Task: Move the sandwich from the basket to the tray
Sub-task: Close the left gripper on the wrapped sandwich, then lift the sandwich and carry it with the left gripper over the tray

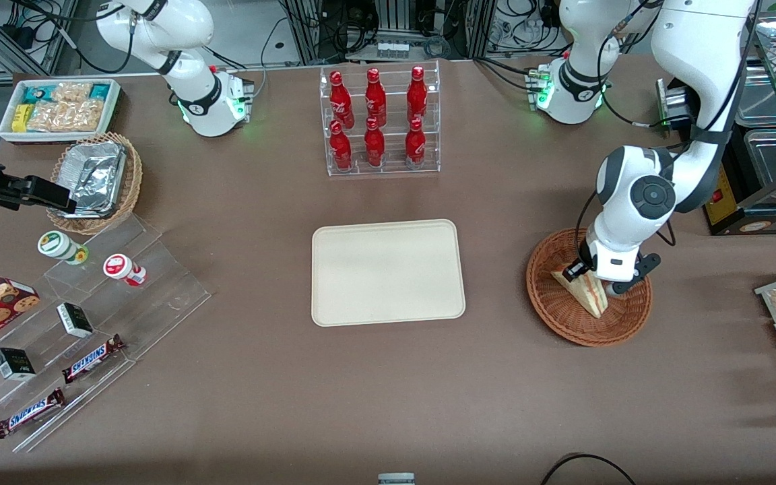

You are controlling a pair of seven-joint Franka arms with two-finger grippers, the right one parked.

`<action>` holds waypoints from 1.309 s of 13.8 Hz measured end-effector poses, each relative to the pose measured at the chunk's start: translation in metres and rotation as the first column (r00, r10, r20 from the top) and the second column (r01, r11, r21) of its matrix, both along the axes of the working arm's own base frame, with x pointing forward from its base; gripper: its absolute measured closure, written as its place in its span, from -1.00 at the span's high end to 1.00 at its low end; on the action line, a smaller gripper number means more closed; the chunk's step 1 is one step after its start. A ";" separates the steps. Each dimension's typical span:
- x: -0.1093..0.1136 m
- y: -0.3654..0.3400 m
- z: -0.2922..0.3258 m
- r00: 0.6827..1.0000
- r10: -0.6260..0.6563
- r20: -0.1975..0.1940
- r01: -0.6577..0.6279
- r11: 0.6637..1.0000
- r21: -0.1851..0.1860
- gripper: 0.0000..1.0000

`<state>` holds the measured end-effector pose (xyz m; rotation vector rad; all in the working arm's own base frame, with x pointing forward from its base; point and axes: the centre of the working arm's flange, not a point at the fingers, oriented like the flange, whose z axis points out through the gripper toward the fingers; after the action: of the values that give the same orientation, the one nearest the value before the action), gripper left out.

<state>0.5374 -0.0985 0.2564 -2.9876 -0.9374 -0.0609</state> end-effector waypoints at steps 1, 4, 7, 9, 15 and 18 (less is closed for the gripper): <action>0.002 0.000 0.002 1.000 -0.004 0.006 0.004 1.000 0.003 -0.36; 0.010 -0.003 0.021 1.000 -0.013 0.008 0.012 1.000 0.015 -0.53; 0.015 -0.035 0.079 0.997 -0.077 -0.032 0.079 0.995 0.067 -0.72; 0.012 -0.075 0.119 0.990 -0.132 -0.049 0.136 0.987 0.088 -0.72; -0.033 -0.236 0.138 0.924 -0.378 -0.052 0.381 0.921 0.083 -0.72; -0.046 -0.303 0.102 0.883 -0.462 -0.085 0.467 0.882 0.064 -0.72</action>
<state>0.4913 -0.4013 0.3584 -3.0365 -0.1845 -0.0016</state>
